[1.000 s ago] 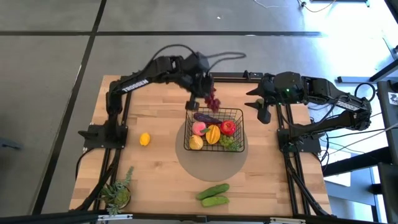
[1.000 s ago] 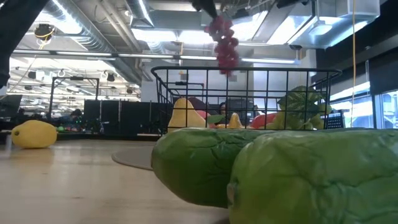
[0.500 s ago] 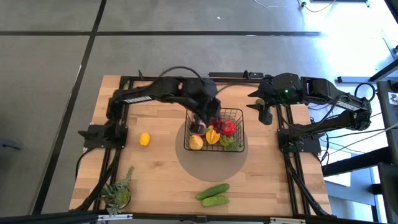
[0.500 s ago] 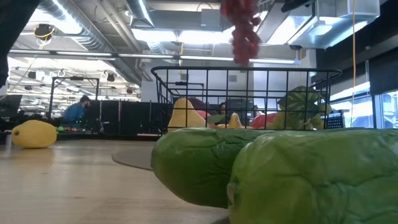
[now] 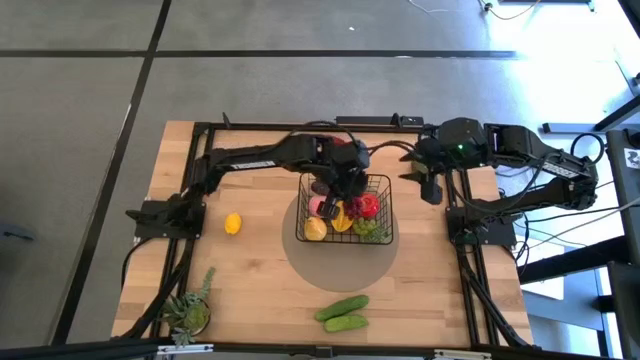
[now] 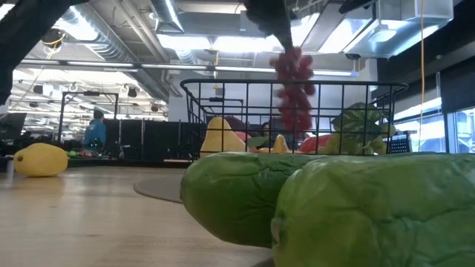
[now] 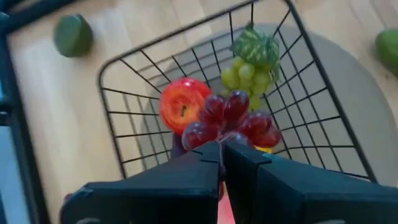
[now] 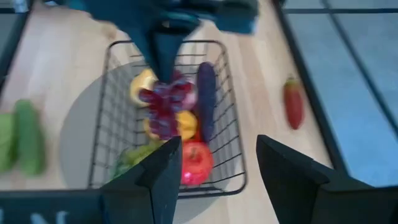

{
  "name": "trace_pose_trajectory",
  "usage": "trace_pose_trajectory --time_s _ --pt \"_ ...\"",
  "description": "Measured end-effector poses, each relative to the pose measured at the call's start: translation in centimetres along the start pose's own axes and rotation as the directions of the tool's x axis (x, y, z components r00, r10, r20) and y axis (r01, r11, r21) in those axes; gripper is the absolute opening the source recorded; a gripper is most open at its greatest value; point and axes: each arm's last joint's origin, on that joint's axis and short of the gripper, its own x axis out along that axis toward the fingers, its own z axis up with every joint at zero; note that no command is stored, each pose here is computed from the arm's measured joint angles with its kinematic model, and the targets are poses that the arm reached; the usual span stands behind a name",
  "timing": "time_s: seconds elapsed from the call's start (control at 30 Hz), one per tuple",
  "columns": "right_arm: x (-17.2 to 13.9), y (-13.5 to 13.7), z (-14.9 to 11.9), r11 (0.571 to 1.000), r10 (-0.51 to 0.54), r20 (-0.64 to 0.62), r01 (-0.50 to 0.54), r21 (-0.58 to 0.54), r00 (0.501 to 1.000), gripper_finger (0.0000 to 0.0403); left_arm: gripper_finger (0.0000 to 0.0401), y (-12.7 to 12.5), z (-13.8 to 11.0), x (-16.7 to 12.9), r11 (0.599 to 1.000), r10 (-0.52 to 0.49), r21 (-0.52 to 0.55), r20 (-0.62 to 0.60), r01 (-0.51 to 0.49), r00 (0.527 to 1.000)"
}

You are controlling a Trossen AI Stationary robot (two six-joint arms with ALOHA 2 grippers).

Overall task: Build produce basket
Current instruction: Put the red grapes into the black wire basket

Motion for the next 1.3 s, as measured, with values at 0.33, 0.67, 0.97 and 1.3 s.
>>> trace_pose_trajectory --time_s 0.33,0.67,0.97,1.3 --pt "-0.1 0.7 -0.3 0.972 0.226 -0.012 -0.227 -0.066 0.974 0.0199 0.0000 -1.0 0.4 3.2 0.999 -0.032 0.034 -0.015 0.032 0.999" --pt "0.0 0.7 -0.3 0.971 0.230 -0.014 -0.230 -0.067 0.973 0.0199 0.0000 -2.1 1.0 5.2 0.995 -0.082 0.057 0.024 0.081 0.996" --pt "-0.1 0.7 -0.3 0.971 0.231 -0.014 -0.231 -0.065 0.973 0.0199 0.0009 -2.7 1.7 5.9 0.995 -0.064 0.086 0.054 0.059 0.996" --pt "-0.1 0.7 -0.3 0.971 0.231 -0.015 -0.232 -0.064 0.973 0.0199 0.0069 -2.7 1.8 5.9 0.995 -0.057 0.087 0.069 0.051 0.996"
